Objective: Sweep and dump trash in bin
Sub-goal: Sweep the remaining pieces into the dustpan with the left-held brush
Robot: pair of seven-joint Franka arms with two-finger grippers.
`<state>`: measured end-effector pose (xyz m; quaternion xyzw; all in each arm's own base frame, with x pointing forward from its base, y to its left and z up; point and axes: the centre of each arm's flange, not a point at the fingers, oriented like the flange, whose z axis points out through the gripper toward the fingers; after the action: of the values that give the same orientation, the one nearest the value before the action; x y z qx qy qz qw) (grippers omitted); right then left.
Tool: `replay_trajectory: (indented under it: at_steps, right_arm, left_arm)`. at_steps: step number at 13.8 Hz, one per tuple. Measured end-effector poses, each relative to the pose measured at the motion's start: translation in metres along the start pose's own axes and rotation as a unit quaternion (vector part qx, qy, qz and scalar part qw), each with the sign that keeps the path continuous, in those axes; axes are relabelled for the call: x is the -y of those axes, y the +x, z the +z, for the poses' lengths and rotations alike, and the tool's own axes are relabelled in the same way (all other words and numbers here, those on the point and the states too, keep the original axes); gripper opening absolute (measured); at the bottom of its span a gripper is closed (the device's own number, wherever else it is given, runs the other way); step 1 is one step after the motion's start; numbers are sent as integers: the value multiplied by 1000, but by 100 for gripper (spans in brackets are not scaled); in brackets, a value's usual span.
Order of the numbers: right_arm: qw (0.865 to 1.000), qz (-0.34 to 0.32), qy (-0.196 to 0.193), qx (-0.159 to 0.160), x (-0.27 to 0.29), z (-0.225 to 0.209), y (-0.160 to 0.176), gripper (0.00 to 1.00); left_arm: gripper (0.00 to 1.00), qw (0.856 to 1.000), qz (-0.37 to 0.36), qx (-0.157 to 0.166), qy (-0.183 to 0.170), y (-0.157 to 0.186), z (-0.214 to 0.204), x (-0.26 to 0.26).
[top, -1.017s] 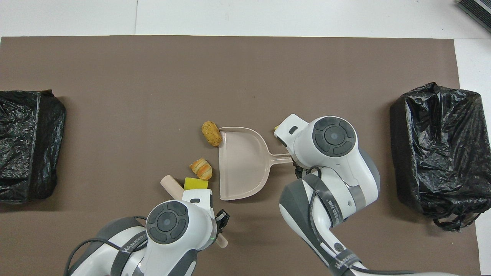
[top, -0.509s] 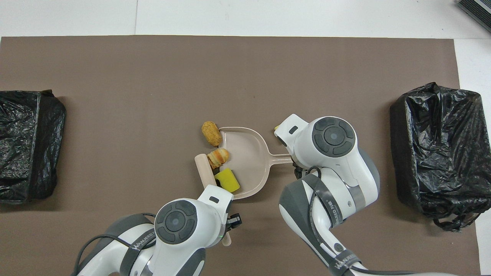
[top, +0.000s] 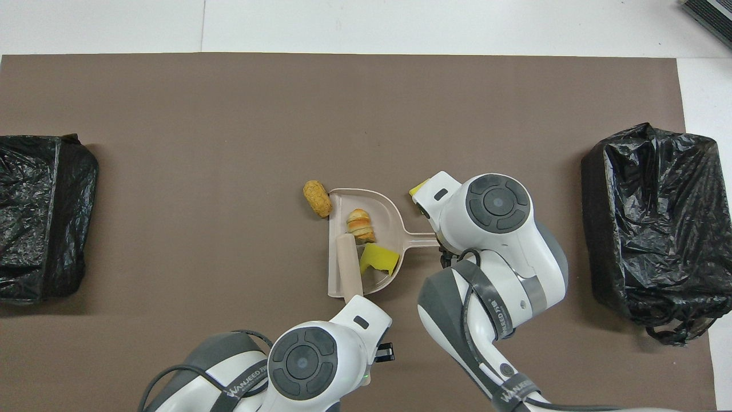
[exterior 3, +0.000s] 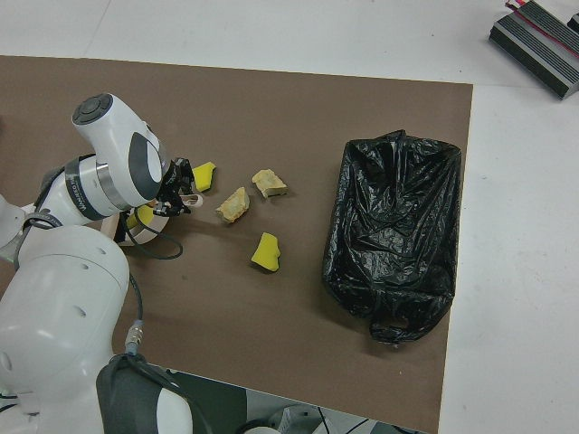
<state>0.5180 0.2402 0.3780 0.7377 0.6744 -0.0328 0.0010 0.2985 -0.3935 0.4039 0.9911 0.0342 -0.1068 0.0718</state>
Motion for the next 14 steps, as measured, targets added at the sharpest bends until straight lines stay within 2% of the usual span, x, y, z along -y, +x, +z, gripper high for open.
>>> replay_trajectory:
  at_steps: [3, 6, 9, 12, 14]
  right_arm:
    - [1000, 5, -1, -1, -3, -3, -6, 33]
    - [1000, 14, -3, -2, -7, -5, -14, 33]
    - [1000, 14, -7, -4, -8, -9, -12, 33]
    - [1000, 25, -9, -6, -7, -11, -9, 33]
    - [1000, 29, -9, -6, -7, -11, -9, 33]
  left_arm:
    - [27, 997, 66, -17, 39, 42, -20, 35]
    - [27, 992, 118, -32, 35, 107, -45, 89]
    - [27, 989, 135, -48, 39, 162, -61, 128]
    - [27, 989, 138, -49, 38, 194, -46, 131]
    - [27, 988, 143, -32, 45, 198, -23, 125]
